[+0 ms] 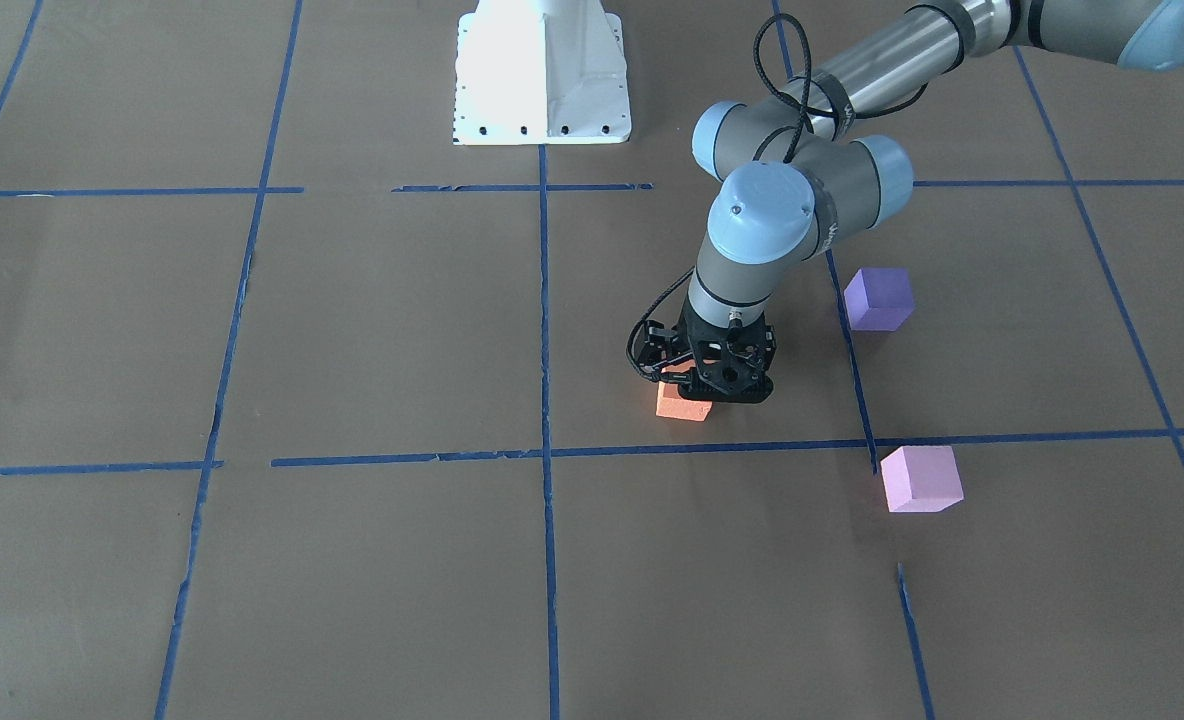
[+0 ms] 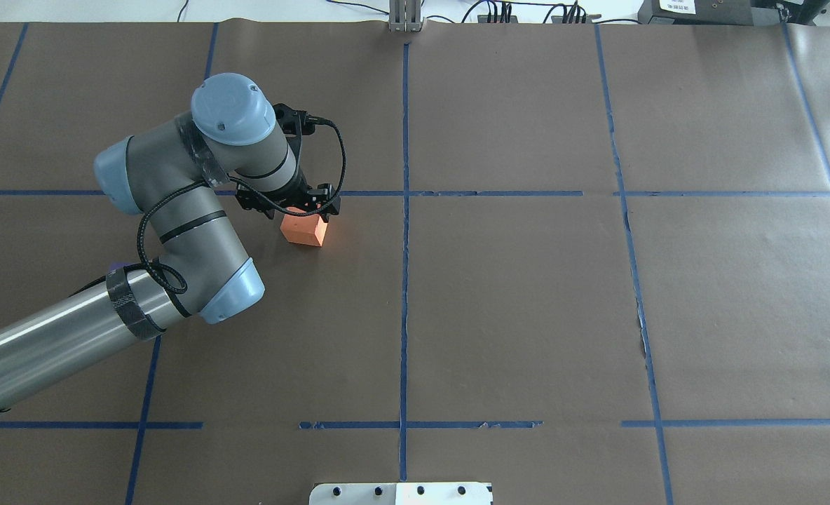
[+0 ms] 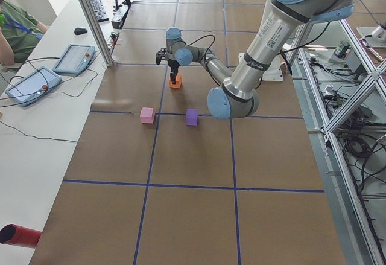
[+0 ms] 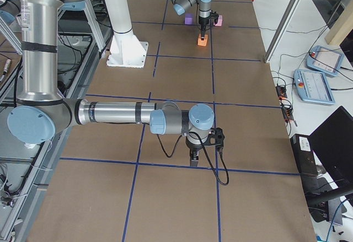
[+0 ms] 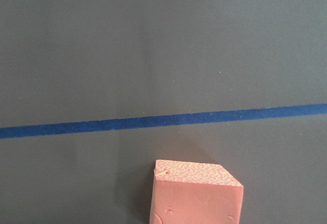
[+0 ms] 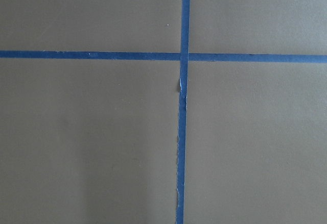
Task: Arrange blocks in a line
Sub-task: 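Close the left gripper on the orange cube and lift it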
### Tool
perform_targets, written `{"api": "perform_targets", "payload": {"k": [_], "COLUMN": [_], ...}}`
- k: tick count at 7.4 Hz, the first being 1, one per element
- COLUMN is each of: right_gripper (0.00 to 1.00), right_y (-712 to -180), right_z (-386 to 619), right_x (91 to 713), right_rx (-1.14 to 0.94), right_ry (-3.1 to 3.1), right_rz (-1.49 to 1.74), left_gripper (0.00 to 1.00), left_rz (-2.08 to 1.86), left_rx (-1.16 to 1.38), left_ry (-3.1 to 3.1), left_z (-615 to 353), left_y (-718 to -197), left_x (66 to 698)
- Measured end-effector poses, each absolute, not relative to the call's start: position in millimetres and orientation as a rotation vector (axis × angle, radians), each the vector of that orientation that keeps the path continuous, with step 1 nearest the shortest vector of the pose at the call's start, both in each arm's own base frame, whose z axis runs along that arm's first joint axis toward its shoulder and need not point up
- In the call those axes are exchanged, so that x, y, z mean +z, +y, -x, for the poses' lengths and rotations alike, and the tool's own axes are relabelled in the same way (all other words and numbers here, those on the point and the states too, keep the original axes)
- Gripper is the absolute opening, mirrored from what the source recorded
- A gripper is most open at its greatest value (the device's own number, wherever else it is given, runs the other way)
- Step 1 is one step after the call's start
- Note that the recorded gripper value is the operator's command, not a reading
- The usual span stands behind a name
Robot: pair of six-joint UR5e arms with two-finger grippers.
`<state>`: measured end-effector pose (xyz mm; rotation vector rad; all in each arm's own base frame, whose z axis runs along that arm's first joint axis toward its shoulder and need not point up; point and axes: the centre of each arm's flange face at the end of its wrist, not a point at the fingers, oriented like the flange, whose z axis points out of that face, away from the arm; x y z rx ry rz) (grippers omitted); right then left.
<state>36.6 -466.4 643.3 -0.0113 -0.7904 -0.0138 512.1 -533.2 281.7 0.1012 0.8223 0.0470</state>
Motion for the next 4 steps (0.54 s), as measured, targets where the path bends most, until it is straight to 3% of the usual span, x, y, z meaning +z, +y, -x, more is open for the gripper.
{"api": "perform_targets", "payload": {"k": [2, 3, 4], "right_gripper": [1.0, 1.0, 1.0], "right_y": [-466.4, -466.4, -466.4], "right_z": [-36.7, -36.7, -36.7], "right_x": [643.3, 643.3, 643.3], "right_rx": [-0.014, -0.013, -0.013], "right_ry": [-0.79, -0.79, -0.79], "right_rz": [0.011, 0.012, 0.012], "left_gripper": [1.0, 0.9, 0.6], "left_rz": [-0.099, -0.096, -0.096], "left_rx": [0.05, 0.05, 0.049], "left_ry": [0.819, 0.816, 0.815], "left_z": [-520.7, -522.6, -523.4], "left_y": [-530.7, -530.7, -531.0], "left_x": [288.4, 291.0, 291.9]}}
